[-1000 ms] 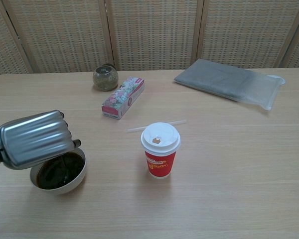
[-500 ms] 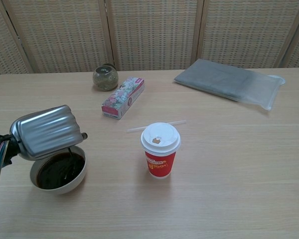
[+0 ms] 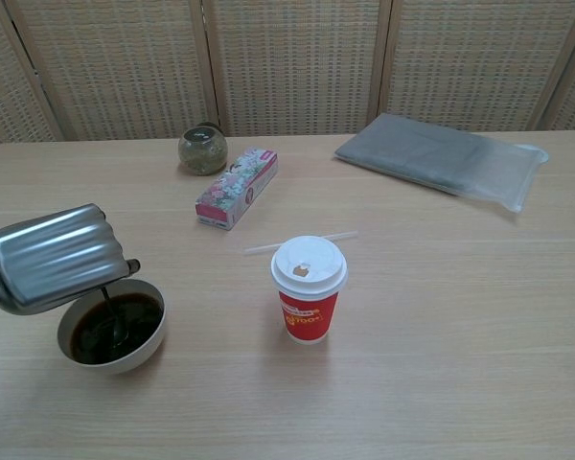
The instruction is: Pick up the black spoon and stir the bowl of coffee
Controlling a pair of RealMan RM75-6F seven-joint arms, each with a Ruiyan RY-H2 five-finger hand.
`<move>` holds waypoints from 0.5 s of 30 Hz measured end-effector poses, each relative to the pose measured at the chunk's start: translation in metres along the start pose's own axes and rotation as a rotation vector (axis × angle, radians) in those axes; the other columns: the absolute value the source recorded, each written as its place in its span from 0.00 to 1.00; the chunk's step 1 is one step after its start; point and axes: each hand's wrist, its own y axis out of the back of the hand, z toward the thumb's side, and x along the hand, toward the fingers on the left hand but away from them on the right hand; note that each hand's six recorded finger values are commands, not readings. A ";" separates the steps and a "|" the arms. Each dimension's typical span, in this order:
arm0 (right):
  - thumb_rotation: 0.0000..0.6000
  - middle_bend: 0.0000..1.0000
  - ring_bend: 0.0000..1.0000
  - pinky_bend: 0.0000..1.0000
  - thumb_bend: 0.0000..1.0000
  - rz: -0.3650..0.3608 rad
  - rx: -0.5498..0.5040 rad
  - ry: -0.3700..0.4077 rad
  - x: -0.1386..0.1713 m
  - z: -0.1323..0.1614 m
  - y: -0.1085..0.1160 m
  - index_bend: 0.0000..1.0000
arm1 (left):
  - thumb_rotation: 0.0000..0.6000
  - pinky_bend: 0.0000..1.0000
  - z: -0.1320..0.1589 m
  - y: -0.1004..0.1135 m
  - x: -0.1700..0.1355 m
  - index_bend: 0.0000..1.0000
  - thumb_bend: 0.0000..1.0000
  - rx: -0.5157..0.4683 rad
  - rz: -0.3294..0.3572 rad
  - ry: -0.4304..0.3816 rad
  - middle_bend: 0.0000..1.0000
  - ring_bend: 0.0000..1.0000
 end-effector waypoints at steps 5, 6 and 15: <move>1.00 0.28 0.11 0.19 0.38 -0.004 0.000 -0.002 0.001 -0.001 0.001 0.37 | 1.00 0.70 0.010 0.010 0.004 0.72 0.42 -0.001 0.027 -0.025 0.79 0.73; 1.00 0.28 0.11 0.19 0.38 -0.004 0.000 -0.003 0.001 -0.001 0.001 0.37 | 1.00 0.70 0.010 0.012 0.007 0.72 0.42 -0.004 0.030 -0.022 0.79 0.73; 1.00 0.28 0.11 0.19 0.38 -0.007 0.000 -0.010 0.003 -0.003 0.002 0.37 | 1.00 0.70 0.007 0.013 0.023 0.72 0.42 0.009 0.027 0.003 0.79 0.73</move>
